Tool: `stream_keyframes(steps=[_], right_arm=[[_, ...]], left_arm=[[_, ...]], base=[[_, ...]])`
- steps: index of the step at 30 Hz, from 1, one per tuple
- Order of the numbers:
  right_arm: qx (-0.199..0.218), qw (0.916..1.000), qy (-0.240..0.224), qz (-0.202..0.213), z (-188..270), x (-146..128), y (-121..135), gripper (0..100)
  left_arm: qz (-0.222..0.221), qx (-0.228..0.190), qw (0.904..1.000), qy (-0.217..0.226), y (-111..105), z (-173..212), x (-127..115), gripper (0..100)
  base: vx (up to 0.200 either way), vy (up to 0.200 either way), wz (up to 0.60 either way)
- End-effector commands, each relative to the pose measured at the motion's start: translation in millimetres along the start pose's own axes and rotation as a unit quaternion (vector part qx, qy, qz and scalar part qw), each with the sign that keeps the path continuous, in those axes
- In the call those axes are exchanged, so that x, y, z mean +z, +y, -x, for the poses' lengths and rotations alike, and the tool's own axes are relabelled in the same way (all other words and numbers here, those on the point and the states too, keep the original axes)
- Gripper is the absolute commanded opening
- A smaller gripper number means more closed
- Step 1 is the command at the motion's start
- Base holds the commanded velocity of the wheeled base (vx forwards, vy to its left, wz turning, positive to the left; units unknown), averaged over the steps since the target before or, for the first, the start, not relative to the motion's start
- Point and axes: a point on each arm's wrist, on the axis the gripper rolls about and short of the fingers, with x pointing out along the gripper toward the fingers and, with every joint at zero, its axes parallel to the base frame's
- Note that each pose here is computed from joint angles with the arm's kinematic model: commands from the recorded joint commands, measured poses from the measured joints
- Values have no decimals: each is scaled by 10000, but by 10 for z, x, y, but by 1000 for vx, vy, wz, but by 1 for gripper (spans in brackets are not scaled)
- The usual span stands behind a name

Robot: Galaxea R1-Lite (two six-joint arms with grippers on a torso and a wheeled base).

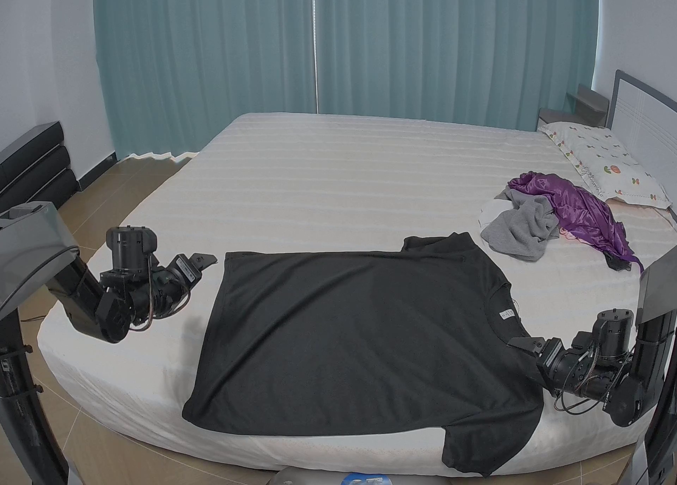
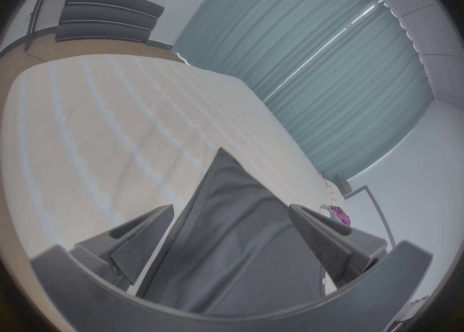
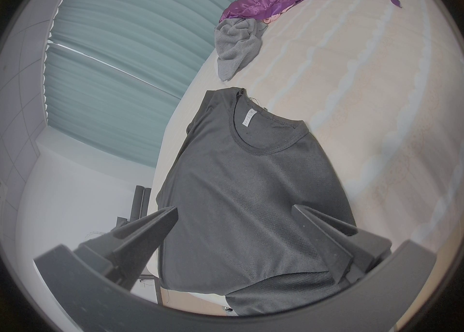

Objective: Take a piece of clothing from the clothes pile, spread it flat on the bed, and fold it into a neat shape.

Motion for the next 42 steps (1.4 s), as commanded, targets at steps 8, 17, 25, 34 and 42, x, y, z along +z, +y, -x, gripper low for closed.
stream_keyframes(steps=[8, 17, 25, 34, 42], right_arm=[[103, 9999, 73, -57, -20, -12, 16, 100], [111, 9998, 145, -98, -7, -37, 20, 100], [96, 9998, 148, -107, -10, -37, 13, 100], [49, 9997, 183, -123, -11, -50, -5, 100], [31, 9997, 196, -129, -30, -52, -15, 100]], left_arm=[[-4, -378, 9985, 385, -22, -783, 259, 100], [-128, -199, 9996, 156, 68, -1386, 251, 100], [-216, -156, 9995, -166, 80, -1725, 188, 100], [-219, -159, 9995, -172, 115, -1831, 137, 100], [-212, -197, 9995, -124, 112, -1836, 137, 100]], base=[[0, 0, 0], [0, 0, 0], [0, 0, 0], [0, 0, 0], [0, 0, 0]])
